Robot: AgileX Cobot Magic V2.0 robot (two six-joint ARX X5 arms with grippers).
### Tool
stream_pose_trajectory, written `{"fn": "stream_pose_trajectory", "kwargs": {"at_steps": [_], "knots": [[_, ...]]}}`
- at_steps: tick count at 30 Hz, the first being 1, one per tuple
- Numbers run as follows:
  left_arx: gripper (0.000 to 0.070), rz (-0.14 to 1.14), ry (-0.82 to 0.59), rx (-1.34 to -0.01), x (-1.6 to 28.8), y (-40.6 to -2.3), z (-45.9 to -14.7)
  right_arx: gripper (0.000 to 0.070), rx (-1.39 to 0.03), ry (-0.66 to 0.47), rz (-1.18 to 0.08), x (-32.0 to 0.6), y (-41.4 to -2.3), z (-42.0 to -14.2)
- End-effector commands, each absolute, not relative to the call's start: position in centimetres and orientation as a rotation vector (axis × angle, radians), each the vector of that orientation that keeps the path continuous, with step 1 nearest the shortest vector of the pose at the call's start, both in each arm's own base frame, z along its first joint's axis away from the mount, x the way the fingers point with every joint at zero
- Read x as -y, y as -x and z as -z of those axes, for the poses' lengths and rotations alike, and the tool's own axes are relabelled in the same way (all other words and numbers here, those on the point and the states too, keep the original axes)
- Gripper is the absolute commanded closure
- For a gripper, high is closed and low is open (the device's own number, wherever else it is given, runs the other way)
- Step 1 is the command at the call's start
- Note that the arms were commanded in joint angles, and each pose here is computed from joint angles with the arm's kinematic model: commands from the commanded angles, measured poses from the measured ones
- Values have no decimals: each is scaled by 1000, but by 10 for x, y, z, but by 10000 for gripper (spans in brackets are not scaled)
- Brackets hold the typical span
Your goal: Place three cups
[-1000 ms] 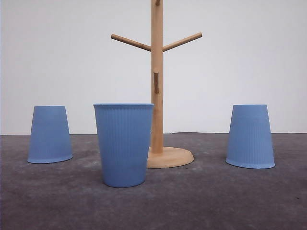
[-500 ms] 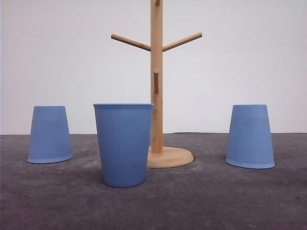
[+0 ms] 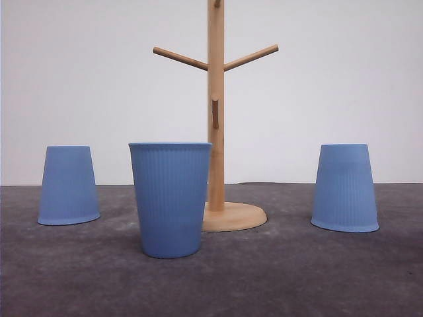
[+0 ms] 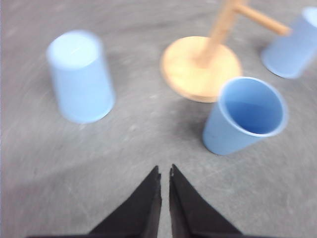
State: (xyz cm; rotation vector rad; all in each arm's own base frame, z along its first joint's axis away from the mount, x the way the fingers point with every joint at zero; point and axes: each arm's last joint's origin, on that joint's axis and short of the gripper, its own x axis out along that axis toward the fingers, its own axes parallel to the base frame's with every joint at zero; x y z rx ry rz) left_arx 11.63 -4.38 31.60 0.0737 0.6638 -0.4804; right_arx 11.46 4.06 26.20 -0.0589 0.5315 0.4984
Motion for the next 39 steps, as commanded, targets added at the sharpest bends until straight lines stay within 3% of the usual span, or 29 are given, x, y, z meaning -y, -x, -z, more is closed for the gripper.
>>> {"fn": "stream_pose_trajectory", "kwargs": {"at_steps": [1, 4, 5, 7, 9, 14, 19, 21, 24, 30, 39], "knots": [[682, 496, -116, -645, 45, -117, -320, 695, -499, 103, -519, -42, -115, -268], [614, 497, -117, -651, 45, -117, -319, 678, -497, 108, -521, -42, -114, -268], [519, 497, -117, -651, 45, -117, -319, 627, -497, 109, -521, -42, -114, -268], [273, 494, -112, -652, 45, -117, -319, 455, -497, 109, -522, -42, -114, -268], [171, 491, -102, -654, 45, -117, -319, 320, -497, 109, -521, -42, -114, -268], [172, 457, -30, -671, 45, -118, -319, 295, -497, 107, -521, -42, -114, -268], [171, 337, 54, -719, 47, -131, -315, 295, -498, 107, -521, -42, -114, -268], [168, 328, 56, -739, 51, -143, -311, 295, -498, 107, -521, -42, -114, -268], [102, 324, 56, -731, 57, -165, -305, 295, -498, 107, -522, -42, -114, -268], [101, 260, 117, -733, 61, -213, -287, 295, -498, 106, -522, -42, -114, -268], [100, 203, 169, -883, 59, -275, -256, 295, -498, 107, -523, -42, -114, -268]]}}
